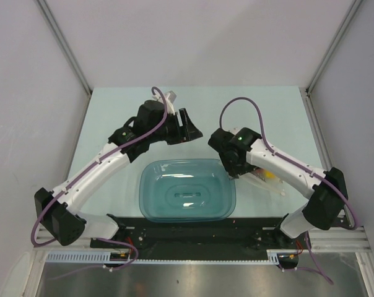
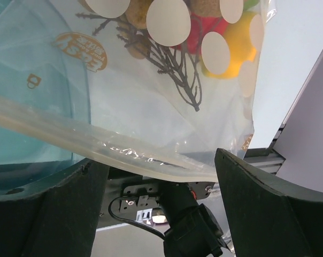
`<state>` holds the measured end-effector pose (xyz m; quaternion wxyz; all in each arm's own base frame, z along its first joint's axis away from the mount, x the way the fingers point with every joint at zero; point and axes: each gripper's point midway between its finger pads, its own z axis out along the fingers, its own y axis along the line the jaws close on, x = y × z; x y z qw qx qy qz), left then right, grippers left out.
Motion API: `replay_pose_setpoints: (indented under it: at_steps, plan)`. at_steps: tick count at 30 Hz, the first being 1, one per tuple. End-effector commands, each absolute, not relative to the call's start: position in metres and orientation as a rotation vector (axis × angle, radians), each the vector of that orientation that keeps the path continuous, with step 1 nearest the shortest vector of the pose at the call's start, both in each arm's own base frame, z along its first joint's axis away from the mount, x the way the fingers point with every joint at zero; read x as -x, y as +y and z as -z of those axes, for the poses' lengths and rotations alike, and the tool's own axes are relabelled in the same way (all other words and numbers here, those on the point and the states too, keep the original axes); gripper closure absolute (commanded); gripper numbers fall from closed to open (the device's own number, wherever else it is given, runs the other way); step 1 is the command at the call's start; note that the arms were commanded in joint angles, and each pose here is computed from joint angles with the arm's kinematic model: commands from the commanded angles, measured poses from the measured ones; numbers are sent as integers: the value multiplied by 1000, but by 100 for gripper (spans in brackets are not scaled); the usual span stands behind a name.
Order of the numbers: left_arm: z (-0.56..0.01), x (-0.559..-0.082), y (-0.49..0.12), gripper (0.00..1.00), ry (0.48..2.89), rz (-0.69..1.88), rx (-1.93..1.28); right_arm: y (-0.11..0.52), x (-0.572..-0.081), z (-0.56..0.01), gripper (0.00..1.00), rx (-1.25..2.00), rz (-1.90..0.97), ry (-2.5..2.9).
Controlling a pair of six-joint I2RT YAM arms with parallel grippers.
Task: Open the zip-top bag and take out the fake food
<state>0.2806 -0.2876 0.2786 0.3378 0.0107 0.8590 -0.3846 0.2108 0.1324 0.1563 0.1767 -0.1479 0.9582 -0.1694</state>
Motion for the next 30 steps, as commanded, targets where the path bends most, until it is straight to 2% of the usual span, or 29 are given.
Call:
replay_pose_setpoints:
  at_steps: [1,19,22,30]
  plan:
    - [-304,-282,-291,30,2154,1080,-22,119,-209,-175,17,359,488,2700]
    - [-303,-292,-304,30,2166,1115,-7,103,-199,-174,15,332,497,2750]
    - [-302,-291,-304,30,2171,1119,-13,101,-208,-170,17,287,523,2745]
    - [-298,-290,-305,30,2187,1108,-40,104,-232,-167,29,265,633,2641]
